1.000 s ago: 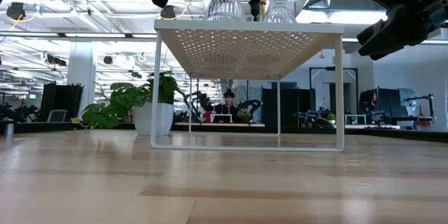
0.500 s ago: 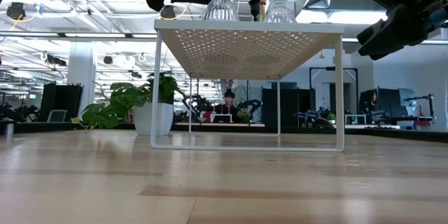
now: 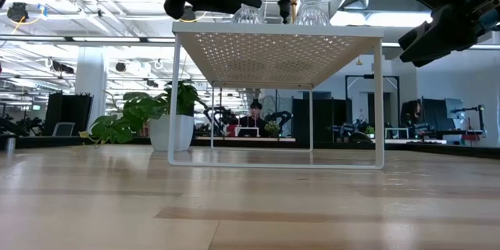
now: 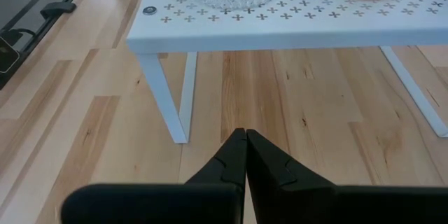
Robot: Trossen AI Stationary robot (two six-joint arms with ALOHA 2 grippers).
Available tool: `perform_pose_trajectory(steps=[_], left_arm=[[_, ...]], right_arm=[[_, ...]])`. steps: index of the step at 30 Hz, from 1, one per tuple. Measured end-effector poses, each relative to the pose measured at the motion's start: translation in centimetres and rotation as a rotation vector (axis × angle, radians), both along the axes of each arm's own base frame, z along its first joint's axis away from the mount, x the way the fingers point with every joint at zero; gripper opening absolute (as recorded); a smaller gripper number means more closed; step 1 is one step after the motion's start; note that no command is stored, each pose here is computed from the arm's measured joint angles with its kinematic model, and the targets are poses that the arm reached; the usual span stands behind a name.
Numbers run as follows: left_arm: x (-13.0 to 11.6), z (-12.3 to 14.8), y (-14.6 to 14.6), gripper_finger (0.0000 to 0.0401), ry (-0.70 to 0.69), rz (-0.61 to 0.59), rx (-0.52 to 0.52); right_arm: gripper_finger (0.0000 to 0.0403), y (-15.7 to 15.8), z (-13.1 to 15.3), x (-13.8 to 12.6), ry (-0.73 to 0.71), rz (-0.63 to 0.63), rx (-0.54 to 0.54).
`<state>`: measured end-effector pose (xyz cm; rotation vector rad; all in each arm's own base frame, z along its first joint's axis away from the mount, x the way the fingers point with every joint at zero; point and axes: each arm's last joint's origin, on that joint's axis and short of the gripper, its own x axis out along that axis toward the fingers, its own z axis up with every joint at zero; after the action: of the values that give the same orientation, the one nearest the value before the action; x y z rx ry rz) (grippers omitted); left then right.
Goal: Pick & Place candle stick holders
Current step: Put the transparent glass candle holder on the shelf aligned with the other transparent glass candle holder, then return to Home Position
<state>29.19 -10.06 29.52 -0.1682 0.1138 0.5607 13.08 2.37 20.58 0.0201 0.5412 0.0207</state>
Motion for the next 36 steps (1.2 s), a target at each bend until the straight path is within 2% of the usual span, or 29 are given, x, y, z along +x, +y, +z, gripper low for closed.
perform_pose_trajectory(steps=[8,19,36], left_arm=[[0.14,-0.16,0.05,0.0126,-0.008,0.003,-0.022],[0.14,-0.20,0.04,0.0156,-0.003,-0.001,-0.023],[-0.43,0.61,0.11,0.0223,-0.024,-0.033,-0.038]], right_arm=[[0.0001,0.01,0.01,0.00,-0.001,0.000,0.000],[0.0001,0.01,0.01,0.00,-0.001,0.000,0.000],[0.0001,0.00,0.01,0.00,0.000,0.000,0.000]])
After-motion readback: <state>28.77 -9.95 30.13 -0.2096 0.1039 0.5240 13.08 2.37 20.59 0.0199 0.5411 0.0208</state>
